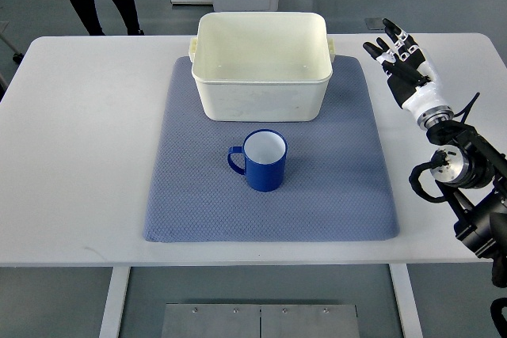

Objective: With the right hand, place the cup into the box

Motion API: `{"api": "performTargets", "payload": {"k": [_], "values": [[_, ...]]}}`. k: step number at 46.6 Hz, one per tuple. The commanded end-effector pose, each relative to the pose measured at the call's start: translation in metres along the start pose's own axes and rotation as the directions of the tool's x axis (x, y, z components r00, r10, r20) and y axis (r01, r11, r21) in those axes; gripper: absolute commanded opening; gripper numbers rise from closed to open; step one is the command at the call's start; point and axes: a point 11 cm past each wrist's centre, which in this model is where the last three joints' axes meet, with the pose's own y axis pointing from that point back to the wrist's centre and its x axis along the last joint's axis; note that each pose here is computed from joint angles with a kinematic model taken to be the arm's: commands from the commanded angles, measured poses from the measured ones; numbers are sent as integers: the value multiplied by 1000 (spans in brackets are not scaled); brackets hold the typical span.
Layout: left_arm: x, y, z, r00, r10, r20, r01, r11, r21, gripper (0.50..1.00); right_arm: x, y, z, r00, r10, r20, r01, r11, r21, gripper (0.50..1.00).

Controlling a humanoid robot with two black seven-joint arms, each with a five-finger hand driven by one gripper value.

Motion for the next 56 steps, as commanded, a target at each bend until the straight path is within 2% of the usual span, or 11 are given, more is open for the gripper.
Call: {"api": "performTargets", "payload": {"k": [1,16,27,38,49,56], "values": [[0,0,0,1000,0,-1,0,1000,0,1000,0,0,-1,1000,1,-1,-1,1000,2,1000],[0,0,0,1000,0,-1,0,1000,0,1000,6,-3,-16,1000,3,-24,-3,1000,28,1000],[0,0,0,1000,0,1,0,1000,0,1000,-1,-7,-37,997,-70,-36,72,995,69,1000],[0,0,0,1000,0,-1,0,1000,0,1000,-4,-7,-44,995,-87,-43,90,992,86,993],[0,0,0,1000,0,-1,0,1000,0,1000,-43,-3,-59,977,-212,-31,215,966,145,993],[0,0,0,1000,0,-1,0,1000,0,1000,-76,4,-59,945,-319,-75,327,934,142,993]]}}
